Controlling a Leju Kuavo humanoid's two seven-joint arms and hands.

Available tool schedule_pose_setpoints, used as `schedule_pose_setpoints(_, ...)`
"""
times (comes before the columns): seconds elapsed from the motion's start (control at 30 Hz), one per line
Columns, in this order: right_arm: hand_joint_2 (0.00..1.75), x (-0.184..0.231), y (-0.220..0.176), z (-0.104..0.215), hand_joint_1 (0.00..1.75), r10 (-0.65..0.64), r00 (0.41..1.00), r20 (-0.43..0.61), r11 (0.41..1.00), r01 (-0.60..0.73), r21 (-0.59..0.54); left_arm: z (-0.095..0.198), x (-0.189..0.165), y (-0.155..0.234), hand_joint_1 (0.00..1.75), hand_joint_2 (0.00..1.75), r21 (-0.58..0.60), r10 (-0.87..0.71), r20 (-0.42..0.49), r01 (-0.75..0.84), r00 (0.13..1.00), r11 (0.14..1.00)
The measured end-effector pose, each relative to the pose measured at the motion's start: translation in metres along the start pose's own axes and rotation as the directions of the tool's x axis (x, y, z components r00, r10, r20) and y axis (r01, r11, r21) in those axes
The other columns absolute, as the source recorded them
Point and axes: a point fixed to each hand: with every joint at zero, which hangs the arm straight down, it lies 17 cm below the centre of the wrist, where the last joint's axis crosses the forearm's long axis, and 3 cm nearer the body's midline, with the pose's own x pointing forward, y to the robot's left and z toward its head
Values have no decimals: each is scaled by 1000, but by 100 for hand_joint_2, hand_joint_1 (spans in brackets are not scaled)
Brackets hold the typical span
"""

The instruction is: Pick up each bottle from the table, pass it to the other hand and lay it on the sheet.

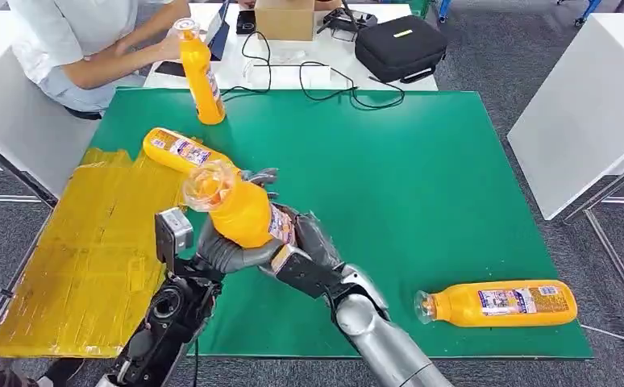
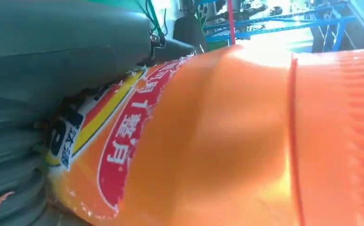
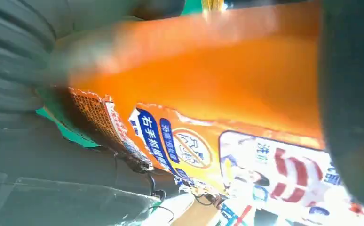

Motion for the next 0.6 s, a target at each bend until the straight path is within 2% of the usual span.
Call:
schedule_pose_setpoints(0.33, 175, 1, 5, 1, 175, 0, 1000, 2, 1000, 0, 11, 1, 2, 3, 175, 175, 13, 7, 6, -7, 1000, 1000)
schedule_pose_setpoints(0.6, 175, 1, -3, 0, 175, -2, 1000, 1, 1000, 2, -26, 1, 4, 5, 175, 175, 28, 33, 11, -33, 999, 999)
